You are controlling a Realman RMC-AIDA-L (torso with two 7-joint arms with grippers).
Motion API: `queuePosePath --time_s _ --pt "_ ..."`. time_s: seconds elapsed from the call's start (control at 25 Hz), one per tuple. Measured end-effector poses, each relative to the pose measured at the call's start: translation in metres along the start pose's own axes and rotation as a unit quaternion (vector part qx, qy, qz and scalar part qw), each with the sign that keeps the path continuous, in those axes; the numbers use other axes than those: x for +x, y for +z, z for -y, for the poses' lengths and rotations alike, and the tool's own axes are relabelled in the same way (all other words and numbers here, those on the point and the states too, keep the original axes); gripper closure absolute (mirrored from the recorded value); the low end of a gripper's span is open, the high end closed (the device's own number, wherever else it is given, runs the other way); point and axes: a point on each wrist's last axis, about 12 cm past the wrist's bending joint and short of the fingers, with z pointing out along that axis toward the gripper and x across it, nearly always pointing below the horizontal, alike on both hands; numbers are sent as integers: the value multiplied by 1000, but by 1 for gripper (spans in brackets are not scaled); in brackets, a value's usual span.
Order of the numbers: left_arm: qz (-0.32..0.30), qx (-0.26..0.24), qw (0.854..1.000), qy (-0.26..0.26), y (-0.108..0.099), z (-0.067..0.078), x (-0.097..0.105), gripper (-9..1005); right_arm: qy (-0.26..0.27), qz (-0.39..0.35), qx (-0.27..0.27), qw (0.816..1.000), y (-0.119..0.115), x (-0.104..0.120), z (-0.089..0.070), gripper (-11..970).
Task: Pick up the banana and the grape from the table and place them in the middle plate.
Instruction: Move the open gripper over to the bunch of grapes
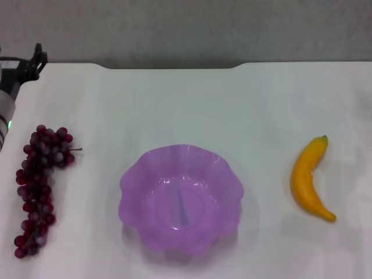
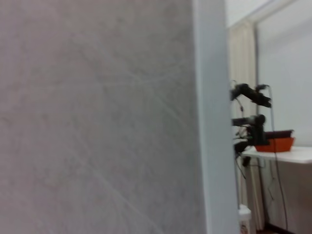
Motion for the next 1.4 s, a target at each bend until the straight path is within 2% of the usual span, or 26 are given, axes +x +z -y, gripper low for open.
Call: queuePosePath --time_s 0.16,0.36,0.52,0.64,0.76,0.92,1.24,1.4 --pt "-5 -3 1000 -2 -3 -3 4 105 10 -10 8 1000 -3 4 5 52" --pt "-9 2 1000 -25 -5 2 6 105 7 -1 -6 1000 -7 5 2 53" --pt "-11 12 999 -32 -6 5 7 106 32 30 -67 997 -18 3 -8 53" --pt "-9 22 999 -26 -8 7 9 106 20 50 -118 992 -25 1 -16 54" --pt "-8 36 999 -23 -9 12 9 106 0 54 -144 988 -28 1 -21 54" --pt "-3 60 998 7 -11 22 7 106 -2 46 -138 989 -30 5 -18 52" --pt "-31 49 998 17 -9 17 9 105 -6 34 -131 991 -34 10 -11 52" --pt "-51 41 997 44 -9 16 5 105 -8 30 -127 991 -37 13 -6 53"
